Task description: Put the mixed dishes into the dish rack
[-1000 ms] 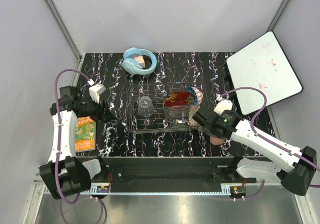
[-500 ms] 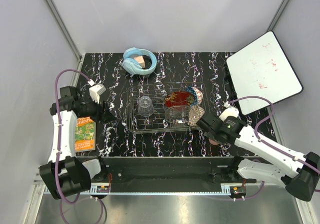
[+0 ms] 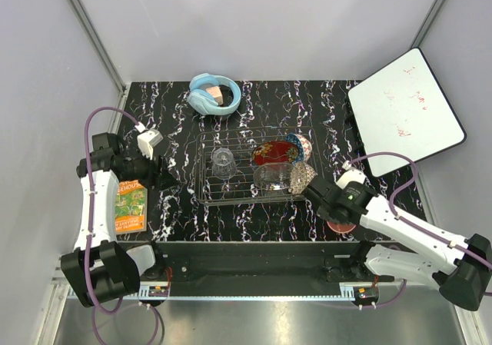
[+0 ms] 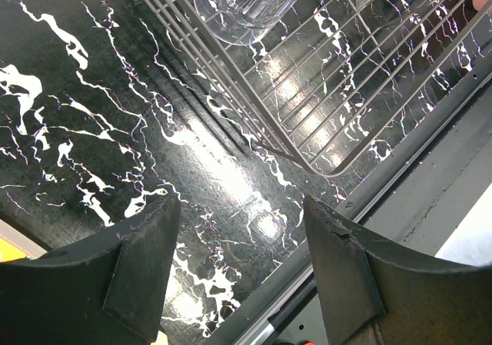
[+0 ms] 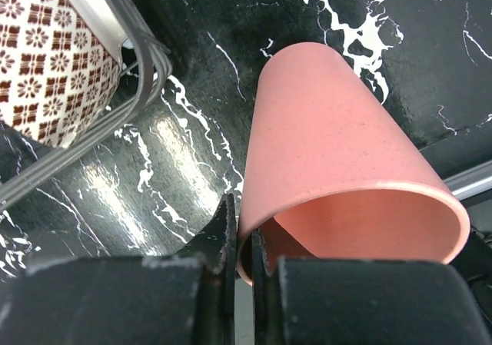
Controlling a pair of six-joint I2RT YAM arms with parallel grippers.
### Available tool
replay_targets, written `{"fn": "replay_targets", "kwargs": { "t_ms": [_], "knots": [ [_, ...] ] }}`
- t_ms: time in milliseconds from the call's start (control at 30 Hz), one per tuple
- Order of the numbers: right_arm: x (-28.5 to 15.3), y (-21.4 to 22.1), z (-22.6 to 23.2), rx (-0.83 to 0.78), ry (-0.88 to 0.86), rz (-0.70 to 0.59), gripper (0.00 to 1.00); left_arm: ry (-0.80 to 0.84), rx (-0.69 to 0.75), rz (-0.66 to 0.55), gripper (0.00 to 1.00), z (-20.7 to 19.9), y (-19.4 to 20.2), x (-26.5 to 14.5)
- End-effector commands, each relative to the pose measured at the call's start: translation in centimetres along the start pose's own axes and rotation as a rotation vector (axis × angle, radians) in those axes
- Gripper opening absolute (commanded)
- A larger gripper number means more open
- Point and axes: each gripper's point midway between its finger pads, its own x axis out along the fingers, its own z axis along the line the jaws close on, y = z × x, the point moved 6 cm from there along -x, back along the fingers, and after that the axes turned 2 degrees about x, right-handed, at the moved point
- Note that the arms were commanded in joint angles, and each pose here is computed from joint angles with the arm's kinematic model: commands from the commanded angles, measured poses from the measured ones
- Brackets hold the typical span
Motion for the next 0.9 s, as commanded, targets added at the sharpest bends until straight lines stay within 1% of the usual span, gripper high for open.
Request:
{"fn": "replay_targets", "kwargs": {
  "t_ms": [0, 33, 100, 133, 200, 233, 267, 300, 333, 367, 400, 433, 467, 500, 567, 600, 667, 700, 767, 800, 867],
  "knots": [
    [-1.2, 0.6, 1.6, 0.001, -0.106, 0.101, 0.0, 0.005, 0.044, -0.041, 0.68, -0.2, -1.1, -0.5],
    [-1.9, 0.3, 2.3, -0.006, -0.162, 0.103, 0.0, 0.011, 0.042, -0.048, 0.68, -0.3, -1.3, -0.6],
    [-4.1, -0.3, 3.6, -0.069, -0.32, 0.128, 0.0, 0.037, 0.037, -0.076, 0.69, -0.9, -2.0, -0.8],
    [-5.4, -0.3, 5.0, -0.081, -0.444, 0.162, 0.0, 0.05, 0.036, -0.089, 0.71, -1.4, -2.6, -1.2],
    [-8.1, -1.0, 6.1, -0.14, -0.622, 0.164, 0.0, 0.114, 0.019, -0.136, 0.75, -2.6, -3.8, -1.8],
    [-10.0, -1.0, 7.2, -0.166, -0.756, 0.206, 0.0, 0.134, 0.02, -0.153, 0.81, -3.3, -4.6, -2.4],
    [-11.3, -1.3, 7.7, -0.207, -0.845, 0.2, 0.0, 0.153, 0.015, -0.17, 0.95, -3.8, -5.2, -2.8],
    [-13.0, -1.8, 8.3, -0.213, -0.951, 0.18, 0.0, 0.186, 0.037, -0.208, 0.98, -4.6, -6.5, -3.5],
    [-14.5, -1.6, 8.4, -0.246, -1.046, 0.203, 0.0, 0.215, 0.018, -0.214, 0.99, -5.3, -6.8, -3.9],
    [-15.3, -1.7, 8.5, -0.28, -1.112, 0.188, 0.0, 0.239, 0.025, -0.23, 0.99, -5.9, -7.3, -4.4],
    [-16.8, -2.2, 8.9, -0.281, -1.21, 0.159, 0.0, 0.294, 0.037, -0.272, 0.99, -6.9, -8.5, -5.1],
    [-17.7, -2.0, 8.8, -0.312, -1.282, 0.176, 0.0, 0.335, 0.008, -0.279, 0.99, -7.7, -8.7, -5.5],
    [-18.3, -2.1, 8.9, -0.331, -1.337, 0.161, 0.0, 0.375, -0.01, -0.295, 0.99, -8.1, -9.2, -5.7],
    [-19.7, -2.6, 9.3, -0.325, -1.438, 0.12, 0.0, 0.447, -0.036, -0.329, 0.99, -9.2, -10.0, -6.4],
    [-20.6, -2.4, 9.6, -0.345, -1.535, 0.119, 0.0, 0.534, -0.083, -0.368, 0.99, -9.8, -11.0, -6.9],
    [-21.4, -2.9, 10.0, -0.339, -1.597, 0.083, 0.0, 0.564, -0.101, -0.38, 0.99, -10.0, -11.4, -7.2],
    [-21.6, -3.0, 10.8, -0.351, -1.634, 0.065, 0.0, 0.655, -0.17, -0.412, 0.99, -10.3, -12.1, -7.5],
    [-22.4, -3.4, 11.3, -0.35, -1.695, 0.032, 0.0, 0.683, -0.16, -0.431, 0.99, -9.9, -12.3, -7.3],
    [-22.3, -3.3, 12.6, -0.357, -1.733, 0.037, 0.0, 0.731, -0.255, -0.385, 0.99, -10.0, -12.5, -7.3],
    [-23.1, -3.5, 13.0, -0.366, -1.793, 0.019, 0.0, 0.743, -0.254, -0.375, 0.99, -10.2, -12.8, -7.3],
    [-22.7, -3.3, 14.5, -0.377, -1.8, 0.043, 0.0, 0.774, -0.312, -0.335, 0.99, -10.5, -13.1, -7.1]
  ]
}}
